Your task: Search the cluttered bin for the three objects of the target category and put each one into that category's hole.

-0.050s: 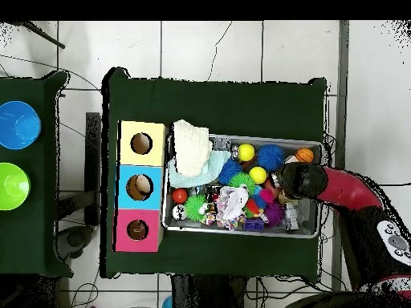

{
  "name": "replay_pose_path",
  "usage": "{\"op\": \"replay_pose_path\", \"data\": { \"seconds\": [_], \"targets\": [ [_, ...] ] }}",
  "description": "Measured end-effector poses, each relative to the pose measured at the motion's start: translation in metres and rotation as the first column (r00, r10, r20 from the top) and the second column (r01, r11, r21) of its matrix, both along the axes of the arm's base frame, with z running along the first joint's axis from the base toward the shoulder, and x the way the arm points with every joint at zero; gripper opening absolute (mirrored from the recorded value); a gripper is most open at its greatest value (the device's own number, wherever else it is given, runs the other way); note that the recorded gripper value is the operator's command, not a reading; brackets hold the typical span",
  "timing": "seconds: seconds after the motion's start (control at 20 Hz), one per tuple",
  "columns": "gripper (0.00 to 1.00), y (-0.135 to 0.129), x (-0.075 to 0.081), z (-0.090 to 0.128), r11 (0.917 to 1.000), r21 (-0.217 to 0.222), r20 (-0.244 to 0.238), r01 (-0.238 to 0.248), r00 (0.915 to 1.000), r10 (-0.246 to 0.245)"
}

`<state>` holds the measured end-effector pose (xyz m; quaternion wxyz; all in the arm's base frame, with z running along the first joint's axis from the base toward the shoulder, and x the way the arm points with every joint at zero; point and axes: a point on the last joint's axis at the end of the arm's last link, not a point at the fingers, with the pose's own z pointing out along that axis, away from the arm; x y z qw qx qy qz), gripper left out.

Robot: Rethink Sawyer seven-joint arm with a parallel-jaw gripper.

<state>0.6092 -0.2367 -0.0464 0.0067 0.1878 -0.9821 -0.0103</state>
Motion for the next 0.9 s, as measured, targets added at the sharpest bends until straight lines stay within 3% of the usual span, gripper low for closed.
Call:
{"op": "replay_pose_path", "data": {
  "seconds": [0.3, 0.9],
  "targets": [
    [1.0, 0.0, -0.007, -0.021, 0.9998, -0.001, 0.007, -0.018, 0.9998, 0.018],
    [1.0, 0.001, -0.003, -0.021, 0.999, -0.011, -0.015, -0.044, 0.9989, 0.043]
  ]
}}
